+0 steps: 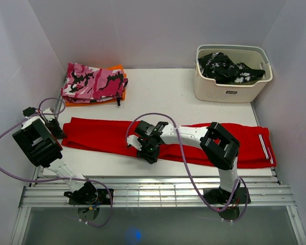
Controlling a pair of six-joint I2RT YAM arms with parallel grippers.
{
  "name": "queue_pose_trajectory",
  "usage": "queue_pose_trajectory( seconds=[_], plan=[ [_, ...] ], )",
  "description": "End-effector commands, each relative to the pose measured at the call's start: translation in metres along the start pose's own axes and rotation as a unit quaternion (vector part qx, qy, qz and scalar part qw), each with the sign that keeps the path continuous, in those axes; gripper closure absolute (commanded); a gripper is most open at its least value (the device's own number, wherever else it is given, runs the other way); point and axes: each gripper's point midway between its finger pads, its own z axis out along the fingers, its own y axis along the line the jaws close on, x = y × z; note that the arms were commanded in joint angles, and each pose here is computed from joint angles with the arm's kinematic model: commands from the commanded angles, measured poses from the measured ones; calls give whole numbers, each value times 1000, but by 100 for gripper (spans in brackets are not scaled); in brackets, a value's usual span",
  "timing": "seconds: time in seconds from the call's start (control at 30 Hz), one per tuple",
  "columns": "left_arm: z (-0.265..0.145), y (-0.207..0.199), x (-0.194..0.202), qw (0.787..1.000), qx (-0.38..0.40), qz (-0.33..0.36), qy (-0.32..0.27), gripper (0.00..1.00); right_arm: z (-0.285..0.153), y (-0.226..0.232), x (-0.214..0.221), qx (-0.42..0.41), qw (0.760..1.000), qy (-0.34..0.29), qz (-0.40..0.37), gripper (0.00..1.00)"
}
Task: Fold and stack the trousers
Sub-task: Fold the trousers
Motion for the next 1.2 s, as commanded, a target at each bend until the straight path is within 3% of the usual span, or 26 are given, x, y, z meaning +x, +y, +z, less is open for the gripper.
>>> queue_pose_trajectory(
  seconds=[0.0, 0.1, 0.17, 0.33, 0.53, 0.67, 0.77, 0.8, 0.83, 0.9, 0.93, 1.0, 1.13, 1.17],
  plan=[
    [2, 29, 3, 998, -67, 18, -1, 100, -3, -12, 31, 38, 998, 47, 18, 50],
    [-2, 32, -2, 997, -71, 15, -6, 100, -45, -30, 30, 54, 998, 8, 40, 39],
    [-5, 33, -3, 997, -73, 12, -10, 100, -77, -39, 35, 67, 997, -15, 43, 39],
    [-9, 30, 2, 998, -66, -3, -11, 100, -127, -53, 133, 105, 992, 27, 72, 46],
    [-8, 37, 6, 997, -74, -16, -10, 100, -133, -41, 245, 152, 980, 117, 60, 49],
    [-9, 37, 5, 998, -68, -17, -10, 100, -132, -37, 265, 176, 975, 130, 48, 44],
    [-13, 18, 3, 1000, -12, 1, -11, 100, -125, -44, 272, 197, 970, 132, 50, 44],
    [-15, 11, 6, 1000, 3, 6, -5, 97, -123, -46, 275, 204, 968, 136, 54, 47],
    [-27, -3, -2, 999, 33, 19, -27, 81, -121, -49, 276, 206, 967, 137, 55, 50],
    [-45, -14, -10, 995, 47, 62, -54, 63, -118, -55, 272, 213, 967, 131, 58, 58],
    [-55, -19, -16, 993, 48, 78, -71, 40, -116, -56, 272, 211, 967, 132, 61, 62],
    [-95, -37, -42, 981, 47, 129, -138, 14, -116, -60, 268, 213, 967, 127, 61, 74],
    [-159, -96, -81, 943, 58, 230, -231, 13, -115, -63, 264, 209, 968, 124, 62, 82],
    [-162, -131, -82, 930, 82, 270, -235, 14, -116, -63, 264, 210, 968, 123, 63, 84]
  ],
)
